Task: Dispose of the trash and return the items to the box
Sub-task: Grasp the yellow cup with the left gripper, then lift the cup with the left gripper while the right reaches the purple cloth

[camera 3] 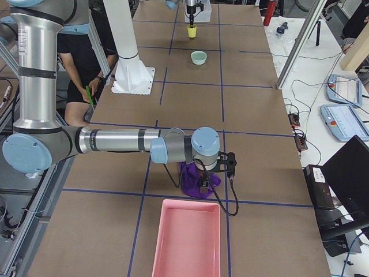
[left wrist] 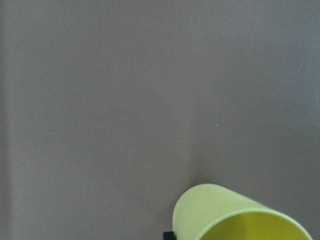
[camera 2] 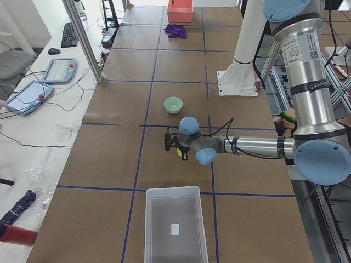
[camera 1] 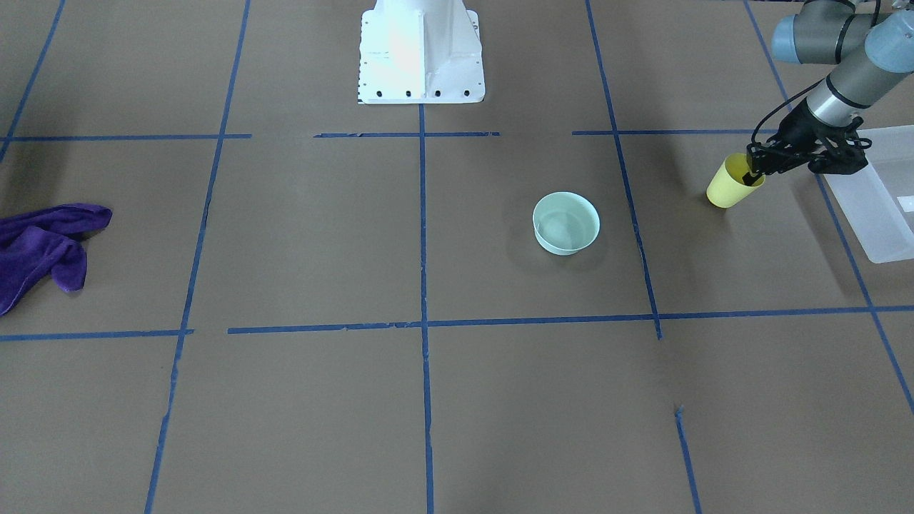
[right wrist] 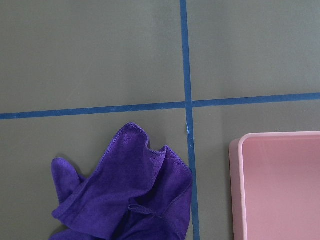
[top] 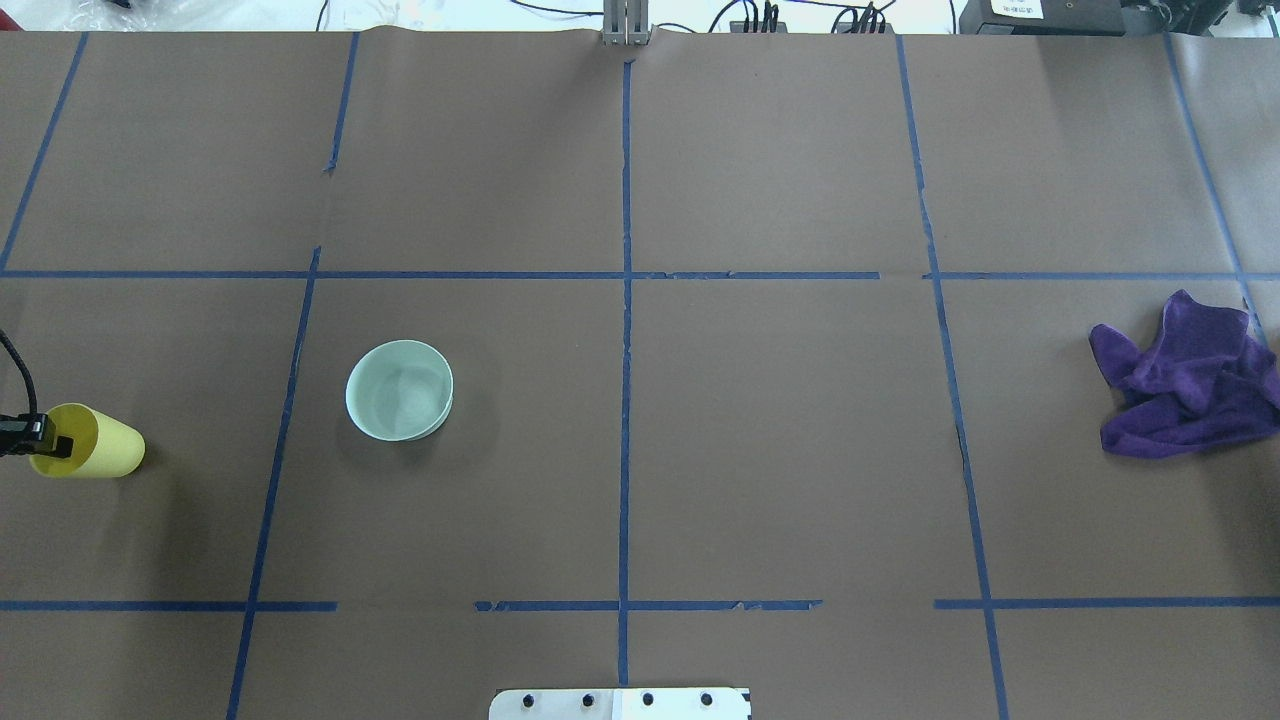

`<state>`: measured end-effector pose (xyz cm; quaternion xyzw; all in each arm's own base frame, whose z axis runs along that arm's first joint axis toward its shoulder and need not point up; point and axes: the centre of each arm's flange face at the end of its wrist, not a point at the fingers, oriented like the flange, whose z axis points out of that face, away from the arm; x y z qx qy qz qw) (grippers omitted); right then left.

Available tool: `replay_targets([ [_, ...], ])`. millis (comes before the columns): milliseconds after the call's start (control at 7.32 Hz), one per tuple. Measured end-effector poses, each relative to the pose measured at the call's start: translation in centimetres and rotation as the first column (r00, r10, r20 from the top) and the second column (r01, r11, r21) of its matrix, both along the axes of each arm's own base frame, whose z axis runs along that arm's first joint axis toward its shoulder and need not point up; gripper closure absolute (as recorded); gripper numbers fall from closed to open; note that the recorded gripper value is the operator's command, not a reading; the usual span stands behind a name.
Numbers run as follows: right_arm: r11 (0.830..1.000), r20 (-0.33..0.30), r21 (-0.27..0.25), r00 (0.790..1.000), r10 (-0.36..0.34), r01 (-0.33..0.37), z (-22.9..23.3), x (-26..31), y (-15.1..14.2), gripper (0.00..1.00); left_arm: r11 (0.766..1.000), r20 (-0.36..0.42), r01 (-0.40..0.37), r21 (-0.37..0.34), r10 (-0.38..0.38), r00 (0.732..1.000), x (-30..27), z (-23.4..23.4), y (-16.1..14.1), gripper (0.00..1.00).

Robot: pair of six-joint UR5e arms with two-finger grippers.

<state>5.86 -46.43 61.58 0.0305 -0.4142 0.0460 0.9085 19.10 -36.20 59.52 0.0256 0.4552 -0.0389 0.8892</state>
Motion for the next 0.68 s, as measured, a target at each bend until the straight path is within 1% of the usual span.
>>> replay_targets([
  [137,1.0,0.004,0.006,1.0,-0.005,0.005,-0.6,-0.5,-0.1,0.0,1.0,0.004,0.001,-0.007,-0.001,1.0,-0.1,-1.7,-0.2,1.0],
  [410,0.999,0.025,0.011,0.999,-0.031,0.031,-2.1,-3.2,-0.3,0.0,0.998,0.036,0.036,-0.042,-0.035,0.999,-1.6,-5.4,-1.2,1.0],
  [547,0.999,0.031,0.03,0.998,-0.046,0.045,-2.9,-5.5,-0.3,0.0,0.998,0.051,0.049,-0.042,-0.047,0.998,-2.5,-6.7,-1.8,1.0],
  [683,0.998,0.029,0.039,0.999,-0.045,0.044,-4.0,-8.5,-0.6,0.0,0.998,0.071,0.057,-0.022,-0.056,0.996,-3.7,-8.0,-3.1,1.0],
])
